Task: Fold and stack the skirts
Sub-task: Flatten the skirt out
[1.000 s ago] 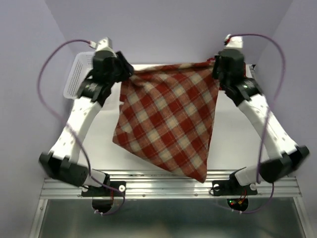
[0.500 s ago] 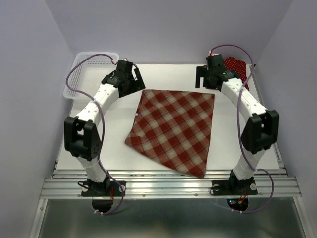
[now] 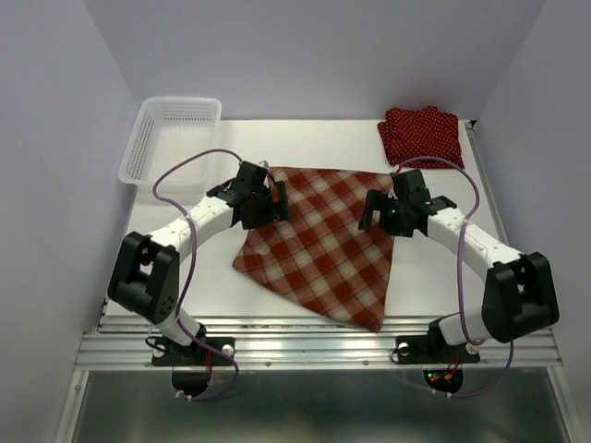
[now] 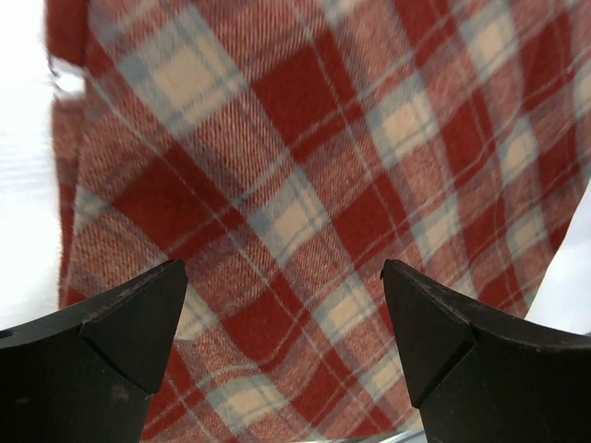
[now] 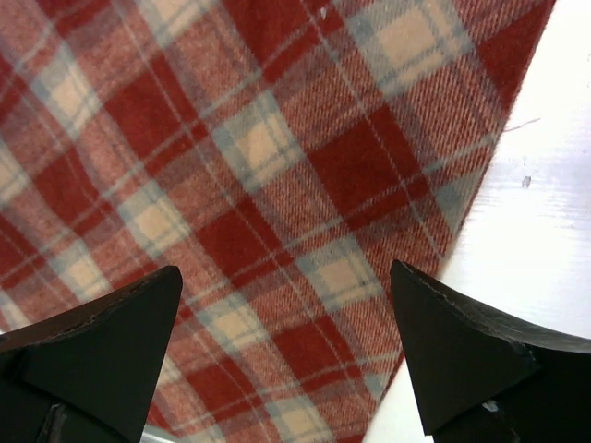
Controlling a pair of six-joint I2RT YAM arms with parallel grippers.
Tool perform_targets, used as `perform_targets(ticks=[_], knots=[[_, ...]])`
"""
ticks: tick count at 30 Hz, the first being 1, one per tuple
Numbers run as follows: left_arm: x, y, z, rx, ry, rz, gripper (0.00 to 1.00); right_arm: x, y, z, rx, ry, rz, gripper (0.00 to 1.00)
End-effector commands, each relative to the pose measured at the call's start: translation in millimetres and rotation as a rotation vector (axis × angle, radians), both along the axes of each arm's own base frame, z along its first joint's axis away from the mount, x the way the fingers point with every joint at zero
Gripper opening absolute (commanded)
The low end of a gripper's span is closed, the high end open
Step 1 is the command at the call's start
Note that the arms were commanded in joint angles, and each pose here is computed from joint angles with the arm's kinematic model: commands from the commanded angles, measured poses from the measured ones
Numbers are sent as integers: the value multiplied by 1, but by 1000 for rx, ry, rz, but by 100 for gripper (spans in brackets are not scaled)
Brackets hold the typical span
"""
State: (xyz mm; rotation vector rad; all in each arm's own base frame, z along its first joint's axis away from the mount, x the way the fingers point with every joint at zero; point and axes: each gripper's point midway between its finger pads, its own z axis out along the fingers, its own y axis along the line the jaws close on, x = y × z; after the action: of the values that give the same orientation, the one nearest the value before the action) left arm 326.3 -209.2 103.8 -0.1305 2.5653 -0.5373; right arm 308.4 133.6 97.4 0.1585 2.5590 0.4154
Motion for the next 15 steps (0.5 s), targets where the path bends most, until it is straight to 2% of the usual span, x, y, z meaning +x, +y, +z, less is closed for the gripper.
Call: perform_targets(ticks=[1,7,15], knots=[[6,-14,3,-87,-28,-22,99,23,14,2,54,-60,-4,100],[12,-14,-35,-40,43,-18,99,50,3,-35,-70,-2,-33,100],[16,11,-82,41,145,43,99,87,-1,-65,-112,49,-39,100]])
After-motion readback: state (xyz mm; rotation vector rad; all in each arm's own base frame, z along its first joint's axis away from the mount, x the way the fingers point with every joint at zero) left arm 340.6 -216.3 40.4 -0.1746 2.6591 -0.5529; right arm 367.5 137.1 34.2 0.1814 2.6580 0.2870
